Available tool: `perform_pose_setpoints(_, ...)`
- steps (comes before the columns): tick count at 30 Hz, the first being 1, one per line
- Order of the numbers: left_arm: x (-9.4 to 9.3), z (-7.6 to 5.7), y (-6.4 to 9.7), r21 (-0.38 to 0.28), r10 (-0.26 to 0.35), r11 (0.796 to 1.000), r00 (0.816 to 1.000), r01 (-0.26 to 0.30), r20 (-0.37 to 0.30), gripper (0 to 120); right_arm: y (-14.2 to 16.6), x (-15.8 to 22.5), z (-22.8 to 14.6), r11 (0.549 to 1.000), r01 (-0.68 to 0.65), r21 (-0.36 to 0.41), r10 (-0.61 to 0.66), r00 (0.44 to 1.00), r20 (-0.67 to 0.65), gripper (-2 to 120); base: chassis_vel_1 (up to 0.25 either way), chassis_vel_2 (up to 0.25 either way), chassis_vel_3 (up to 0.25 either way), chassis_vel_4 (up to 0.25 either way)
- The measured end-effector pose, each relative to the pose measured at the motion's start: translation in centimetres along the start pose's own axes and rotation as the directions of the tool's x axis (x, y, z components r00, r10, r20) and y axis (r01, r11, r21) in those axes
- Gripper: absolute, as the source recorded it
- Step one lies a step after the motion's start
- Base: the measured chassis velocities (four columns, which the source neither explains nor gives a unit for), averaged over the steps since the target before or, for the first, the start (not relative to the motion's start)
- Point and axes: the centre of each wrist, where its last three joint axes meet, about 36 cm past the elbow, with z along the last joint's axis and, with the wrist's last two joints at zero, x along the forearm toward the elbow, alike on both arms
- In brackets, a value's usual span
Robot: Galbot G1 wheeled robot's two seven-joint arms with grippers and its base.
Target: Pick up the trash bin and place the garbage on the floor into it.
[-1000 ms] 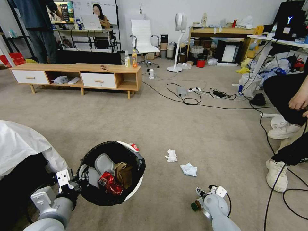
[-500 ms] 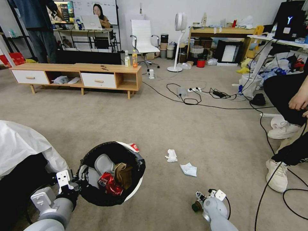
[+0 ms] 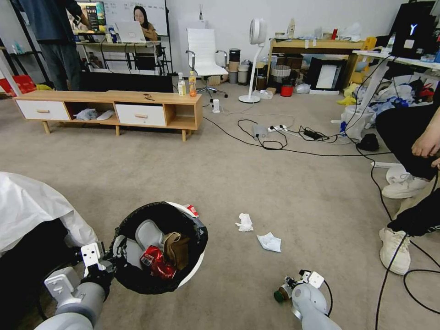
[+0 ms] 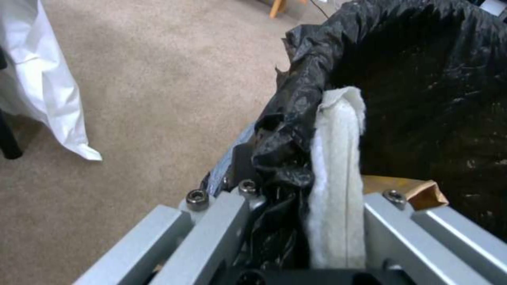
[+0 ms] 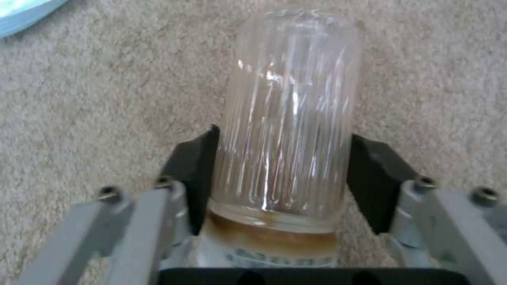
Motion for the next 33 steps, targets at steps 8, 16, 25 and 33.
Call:
perform_pose_setpoints(8, 0.1, 0.0, 0.0, -0.002, 0.0, 1.0, 1.0, 0.0, 0.002, 6, 0.3, 1.3, -0.5, 0.999, 0.019, 0.049, -0.022, 0.998, 0.06, 33, 0.0, 0.0, 0.0, 0.0)
perform_pose_setpoints(16, 0.1, 0.0, -0.2, -0.001, 0.005, 1.0, 1.0, -0.005, 0.002, 6, 1.2, 4.9, -3.1, 0.991, 0.062, 0.122, -0.088, 0.972, 0.217, 30, 0.0, 0.0, 0.0, 0.0)
perform_pose_setpoints(25, 0.0, 0.2, -0.2, -0.001, 0.008, 1.0, 1.0, -0.008, -0.008, 6, 2.8, 12.3, -8.9, 0.967, 0.115, 0.226, -0.217, 0.835, 0.506, 30, 0.0, 0.0, 0.0, 0.0)
perform_pose_setpoints(33, -0.1, 0.5, -0.3, -0.004, 0.006, 1.0, 1.0, -0.007, -0.02, 6, 3.5, 17.9, -12.2, 0.921, 0.145, 0.36, -0.365, 0.643, 0.673, 30, 0.0, 0.0, 0.0, 0.0)
